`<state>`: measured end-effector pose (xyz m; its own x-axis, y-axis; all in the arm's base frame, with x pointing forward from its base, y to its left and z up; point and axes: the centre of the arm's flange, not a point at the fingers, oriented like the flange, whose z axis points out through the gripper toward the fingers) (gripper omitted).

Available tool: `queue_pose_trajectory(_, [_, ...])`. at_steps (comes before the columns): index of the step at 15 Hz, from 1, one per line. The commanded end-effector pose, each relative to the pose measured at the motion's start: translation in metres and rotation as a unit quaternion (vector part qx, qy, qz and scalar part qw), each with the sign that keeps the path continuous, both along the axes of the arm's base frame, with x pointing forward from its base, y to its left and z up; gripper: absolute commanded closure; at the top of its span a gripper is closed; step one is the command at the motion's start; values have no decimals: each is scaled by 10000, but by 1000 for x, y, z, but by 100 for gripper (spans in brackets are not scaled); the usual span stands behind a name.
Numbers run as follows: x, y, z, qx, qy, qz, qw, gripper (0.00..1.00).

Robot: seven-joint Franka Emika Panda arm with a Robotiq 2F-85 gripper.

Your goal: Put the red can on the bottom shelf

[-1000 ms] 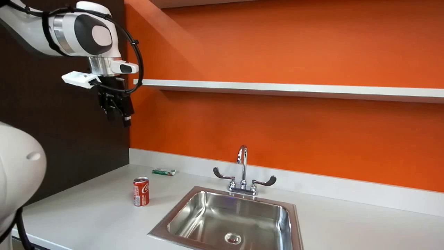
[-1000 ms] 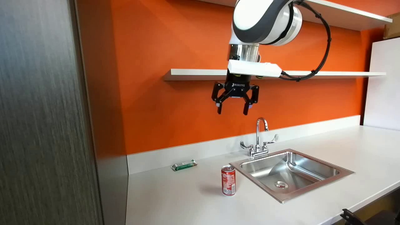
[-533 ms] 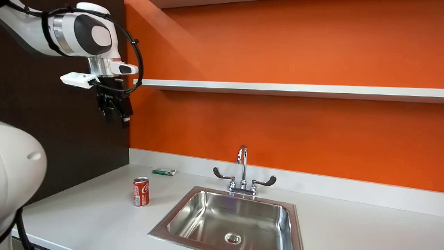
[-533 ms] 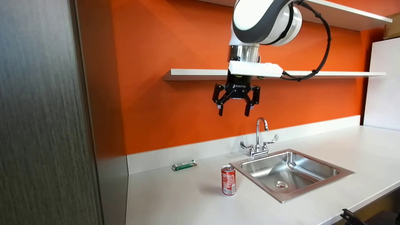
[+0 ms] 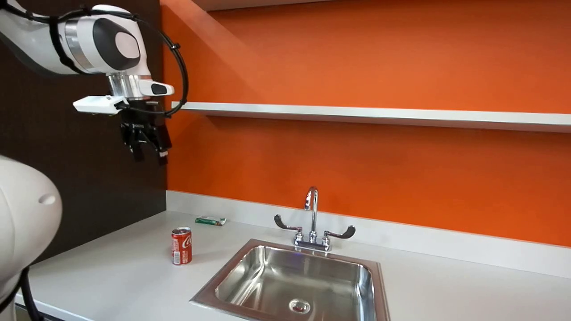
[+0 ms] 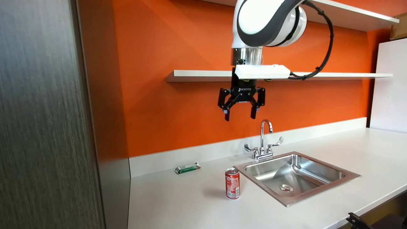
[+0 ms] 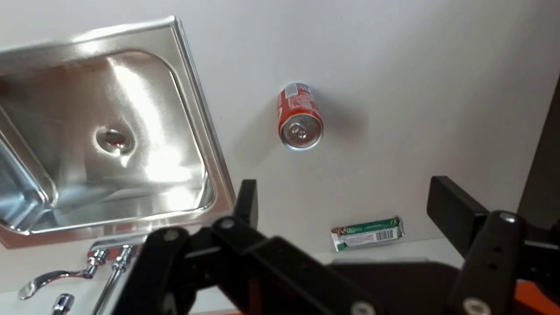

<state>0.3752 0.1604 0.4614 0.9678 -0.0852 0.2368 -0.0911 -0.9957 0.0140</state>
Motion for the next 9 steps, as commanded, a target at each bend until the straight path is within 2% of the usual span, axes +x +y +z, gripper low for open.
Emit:
queue_pose_trajectory(1, [2,-2,-4,85,-524,470,9975,0])
queue_pose_trajectory(3, [2,-1,-7,162,-586,722,9955,0])
queue_pose_trajectory(9, [-4,-4,-15,118,-55,751,9971,0])
